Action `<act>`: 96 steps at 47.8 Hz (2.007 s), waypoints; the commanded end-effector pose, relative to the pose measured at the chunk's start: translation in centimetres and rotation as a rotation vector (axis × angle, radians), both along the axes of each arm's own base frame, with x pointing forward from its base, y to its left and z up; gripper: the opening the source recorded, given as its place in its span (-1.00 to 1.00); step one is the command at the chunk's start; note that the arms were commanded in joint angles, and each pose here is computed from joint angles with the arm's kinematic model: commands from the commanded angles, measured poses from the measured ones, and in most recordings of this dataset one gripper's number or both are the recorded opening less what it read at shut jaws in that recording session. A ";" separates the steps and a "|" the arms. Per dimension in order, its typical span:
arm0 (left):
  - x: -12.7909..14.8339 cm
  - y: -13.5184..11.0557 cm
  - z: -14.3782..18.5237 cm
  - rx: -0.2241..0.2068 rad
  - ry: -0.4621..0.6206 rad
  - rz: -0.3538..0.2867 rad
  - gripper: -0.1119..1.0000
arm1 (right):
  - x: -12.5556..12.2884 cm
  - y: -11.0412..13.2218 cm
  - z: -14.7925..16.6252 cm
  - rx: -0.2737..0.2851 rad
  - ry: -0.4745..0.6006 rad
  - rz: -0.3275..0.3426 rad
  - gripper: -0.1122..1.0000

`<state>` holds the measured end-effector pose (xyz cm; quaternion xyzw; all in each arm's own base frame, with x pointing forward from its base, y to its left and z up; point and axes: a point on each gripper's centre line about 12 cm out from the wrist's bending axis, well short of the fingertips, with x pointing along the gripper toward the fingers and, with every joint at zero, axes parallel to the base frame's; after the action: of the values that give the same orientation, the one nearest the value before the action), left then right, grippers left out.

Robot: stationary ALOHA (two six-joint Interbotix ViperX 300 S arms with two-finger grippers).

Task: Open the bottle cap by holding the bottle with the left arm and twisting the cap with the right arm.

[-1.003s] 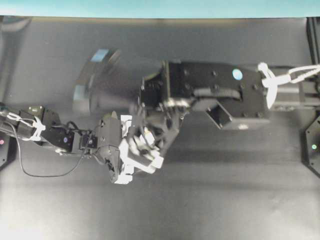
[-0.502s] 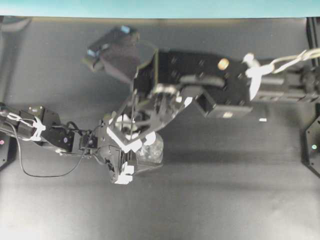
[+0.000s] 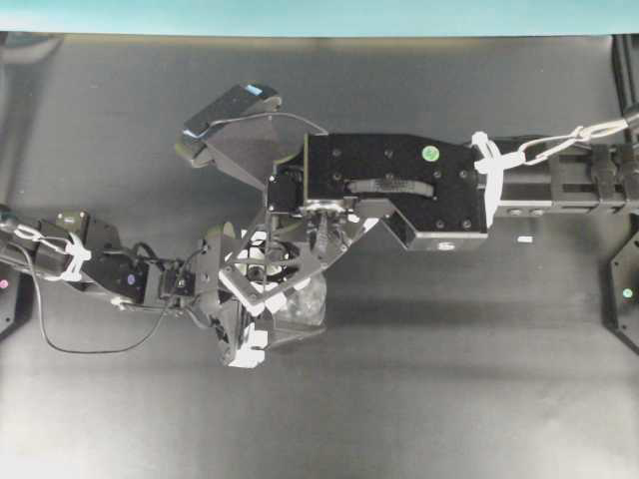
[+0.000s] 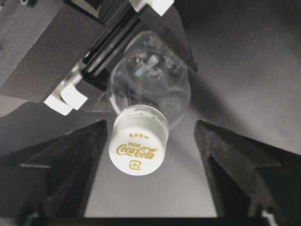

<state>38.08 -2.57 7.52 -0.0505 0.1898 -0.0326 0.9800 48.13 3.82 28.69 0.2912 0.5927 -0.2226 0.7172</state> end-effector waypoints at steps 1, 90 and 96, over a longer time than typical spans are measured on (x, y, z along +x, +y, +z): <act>-0.3 -0.5 -0.4 -0.006 0.025 -0.012 0.63 | -0.2 1.8 0.2 0.008 -0.004 0.028 0.39; -0.3 -0.6 -0.4 -0.014 0.028 -0.012 0.63 | -0.8 0.1 -0.6 -0.375 -0.074 1.702 -0.14; -0.3 -0.7 -0.4 -0.015 0.028 -0.014 0.63 | -1.0 0.1 -0.7 -0.397 -0.074 1.804 -0.14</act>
<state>38.06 -2.56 7.47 -0.0571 0.1923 -0.0311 0.9792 47.21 4.00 28.29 -0.3772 0.5305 0.3181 0.6892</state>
